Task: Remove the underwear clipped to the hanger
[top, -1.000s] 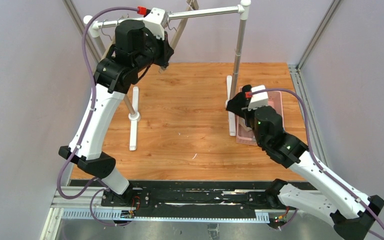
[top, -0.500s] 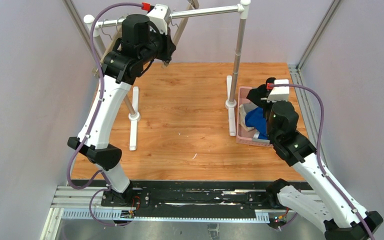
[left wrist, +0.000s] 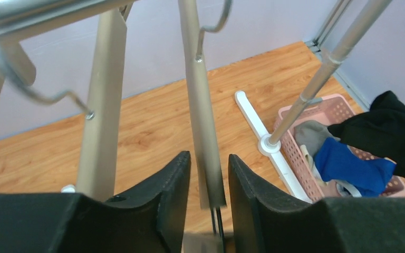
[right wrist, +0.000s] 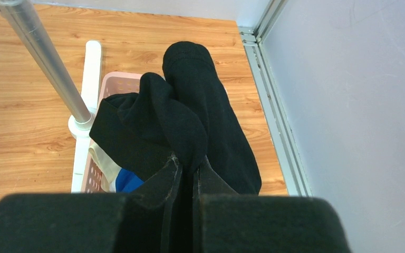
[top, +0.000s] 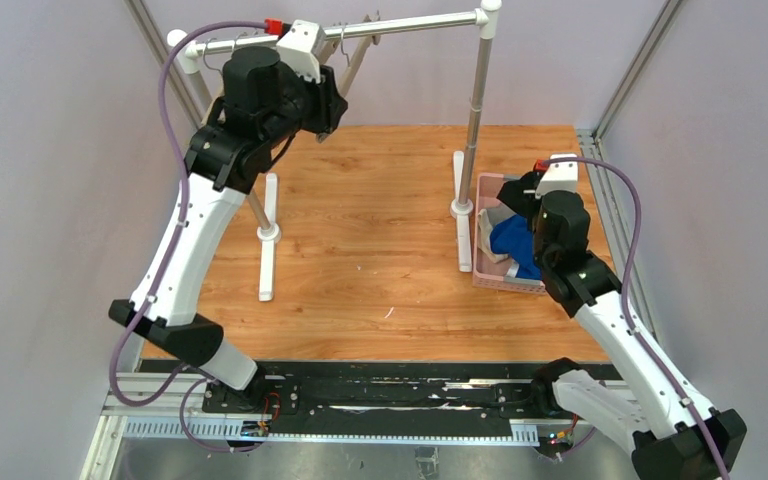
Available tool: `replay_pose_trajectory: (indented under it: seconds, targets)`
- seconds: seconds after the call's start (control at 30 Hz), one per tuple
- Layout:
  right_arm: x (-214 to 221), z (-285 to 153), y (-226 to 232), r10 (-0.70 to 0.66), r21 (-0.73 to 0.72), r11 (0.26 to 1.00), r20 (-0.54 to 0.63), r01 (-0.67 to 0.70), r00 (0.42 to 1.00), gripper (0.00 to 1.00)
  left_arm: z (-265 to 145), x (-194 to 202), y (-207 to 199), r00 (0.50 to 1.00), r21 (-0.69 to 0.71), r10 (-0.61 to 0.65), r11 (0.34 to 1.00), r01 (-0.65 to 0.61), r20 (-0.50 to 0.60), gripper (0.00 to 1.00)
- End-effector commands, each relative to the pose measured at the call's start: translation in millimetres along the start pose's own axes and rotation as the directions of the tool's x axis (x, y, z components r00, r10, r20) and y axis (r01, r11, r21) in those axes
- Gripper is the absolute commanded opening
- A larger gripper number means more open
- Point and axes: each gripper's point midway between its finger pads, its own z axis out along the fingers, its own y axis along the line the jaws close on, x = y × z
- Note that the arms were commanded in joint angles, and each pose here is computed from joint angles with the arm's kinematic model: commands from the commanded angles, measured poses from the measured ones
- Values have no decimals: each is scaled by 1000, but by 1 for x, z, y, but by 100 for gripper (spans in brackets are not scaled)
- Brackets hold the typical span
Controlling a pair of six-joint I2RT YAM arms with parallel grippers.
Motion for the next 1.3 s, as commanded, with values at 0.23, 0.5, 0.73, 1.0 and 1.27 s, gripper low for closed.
replay_pose_trajectory:
  seconds: [0.23, 0.5, 0.73, 1.0, 1.27]
  targets:
    - [35, 37, 10, 93, -44, 994, -78, -97, 993, 1, -66, -32, 5, 985, -18, 19, 1000, -16, 171, 45]
    - [68, 63, 21, 69, -70, 994, -202, -85, 977, 31, -91, -18, 1, 987, 8, 23, 1000, -24, 158, 41]
    - [55, 57, 12, 75, -45, 995, -180, -85, 981, 68, -120, -16, 0, 983, 17, 38, 999, -42, 180, 40]
    - [11, 18, -13, 140, -28, 989, -80, -142, 987, 73, -160, -15, -8, 971, 58, 31, 997, -46, 235, 35]
    - [-14, -35, -34, 185, -57, 981, 34, -183, 982, 74, -202, 12, 19, 965, -76, 46, 997, -27, 260, 35]
